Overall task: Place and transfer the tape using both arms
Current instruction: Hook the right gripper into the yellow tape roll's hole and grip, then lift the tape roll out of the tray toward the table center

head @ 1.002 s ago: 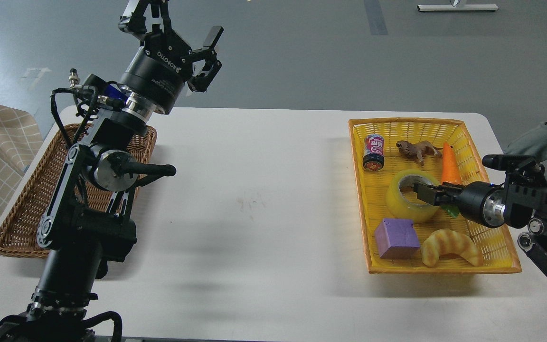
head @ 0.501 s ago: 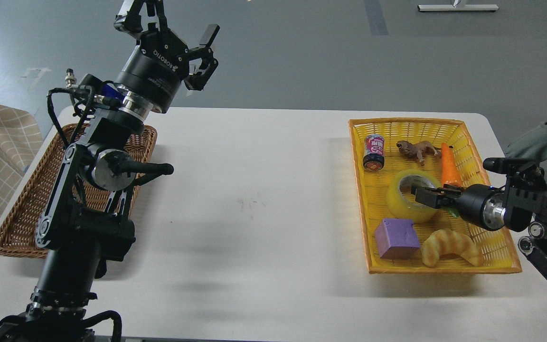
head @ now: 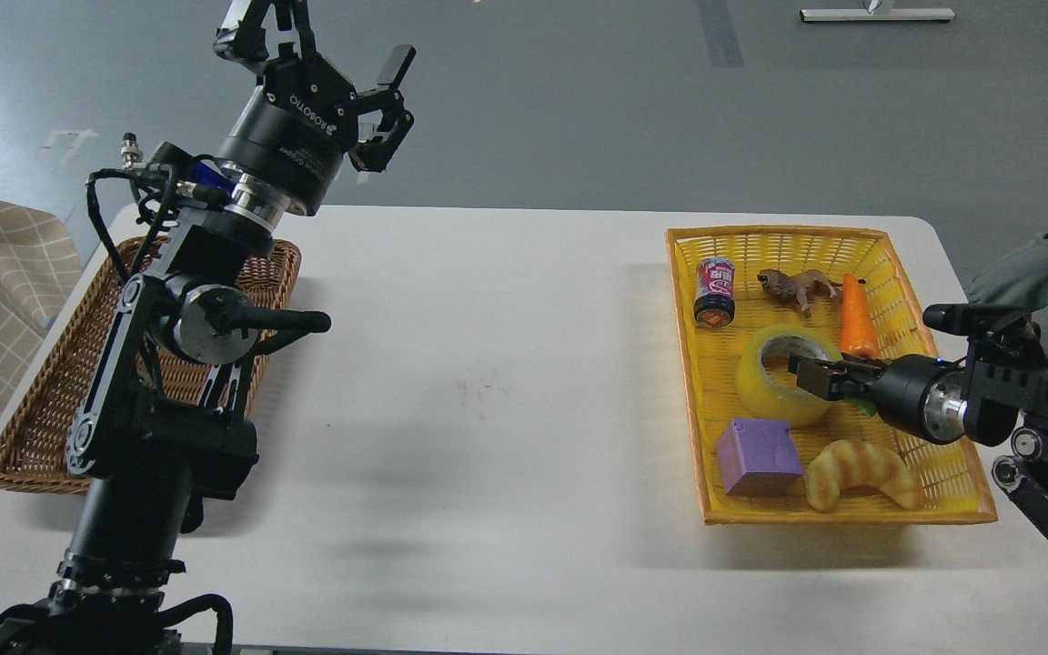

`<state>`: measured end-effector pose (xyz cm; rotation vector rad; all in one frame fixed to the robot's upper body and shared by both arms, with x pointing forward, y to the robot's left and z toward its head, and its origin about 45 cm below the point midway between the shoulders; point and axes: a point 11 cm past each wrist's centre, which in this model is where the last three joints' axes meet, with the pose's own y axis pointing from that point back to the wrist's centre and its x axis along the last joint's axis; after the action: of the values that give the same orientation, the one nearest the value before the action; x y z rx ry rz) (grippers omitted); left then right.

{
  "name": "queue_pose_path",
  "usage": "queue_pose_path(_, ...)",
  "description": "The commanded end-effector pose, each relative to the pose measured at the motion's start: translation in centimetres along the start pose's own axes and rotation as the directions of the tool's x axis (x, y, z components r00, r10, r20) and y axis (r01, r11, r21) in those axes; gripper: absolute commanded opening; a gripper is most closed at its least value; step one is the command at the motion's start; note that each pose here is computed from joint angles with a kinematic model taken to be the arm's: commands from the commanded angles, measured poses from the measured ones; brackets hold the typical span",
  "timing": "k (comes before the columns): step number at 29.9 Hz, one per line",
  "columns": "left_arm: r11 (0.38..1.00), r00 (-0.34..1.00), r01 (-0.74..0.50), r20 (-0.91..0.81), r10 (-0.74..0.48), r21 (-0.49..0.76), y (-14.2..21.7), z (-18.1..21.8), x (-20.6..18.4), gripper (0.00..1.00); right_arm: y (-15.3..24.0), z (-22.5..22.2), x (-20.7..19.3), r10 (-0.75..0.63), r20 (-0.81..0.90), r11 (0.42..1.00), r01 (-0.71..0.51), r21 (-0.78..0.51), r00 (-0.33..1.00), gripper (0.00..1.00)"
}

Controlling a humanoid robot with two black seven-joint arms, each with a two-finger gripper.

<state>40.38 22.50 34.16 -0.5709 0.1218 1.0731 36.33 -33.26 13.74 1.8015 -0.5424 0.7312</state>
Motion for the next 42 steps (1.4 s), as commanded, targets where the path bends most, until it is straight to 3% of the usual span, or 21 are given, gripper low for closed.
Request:
queue_pose_path(1, 1.0, 1.0, 0.0, 0.0, 0.0, 0.0, 0.0, 0.0, 0.0, 0.98, 0.4, 0.6, -0.2, -0.005, -0.002, 1.0, 0.005, -0.014, 1.0, 0.69)
queue_pose_path(6, 1.0, 1.0, -0.002, 0.0, 0.002, 0.0, 0.0, 0.0, 0.0, 0.98, 0.7, 1.1, -0.4, -0.011, -0.006, 1.0, 0.01, -0.027, 1.0, 0.64)
queue_pose_path(9, 1.0, 1.0, -0.002, 0.0, 0.002, 0.0, 0.0, 0.0, 0.0, 0.98, 0.8, 1.5, -1.0, -0.027, -0.029, 0.999, 0.026, -0.045, 0.999, 0.52)
queue_pose_path(13, 1.0, 1.0, -0.003, 0.0, 0.003, -0.001, 0.0, 0.0, 0.1, 0.98, 0.9, 1.7, -1.5, -0.039, -0.047, 0.998, 0.036, -0.058, 0.998, 0.46)
queue_pose_path(25, 1.0, 1.0, -0.005, 0.0, 0.005, -0.001, 0.1, 0.0, 0.1, 0.98, 1.0, 1.7, -1.9, -0.046, -0.048, 0.998, 0.043, -0.054, 0.998, 0.4)
queue_pose_path(31, 1.0, 1.0, -0.005, -0.002, 0.005, -0.001, 0.1, 0.0, 0.1, 0.98, 1.1, 1.7, -1.9, -0.045, -0.047, 0.998, 0.042, -0.056, 0.998, 0.28)
queue_pose_path(36, 1.0, 1.0, -0.004, -0.002, 0.004, 0.0, 0.1, 0.0, 0.1, 0.98, 1.5, 2.4, -1.7, -0.053, -0.047, 0.996, 0.049, -0.075, 0.997, 0.06)
queue_pose_path(42, 1.0, 1.0, -0.005, -0.001, 0.005, 0.001, 0.1, 0.0, 0.1, 0.98, 1.8, 2.8, -1.2, -0.036, -0.034, 0.996, 0.033, -0.08, 0.999, 0.04)
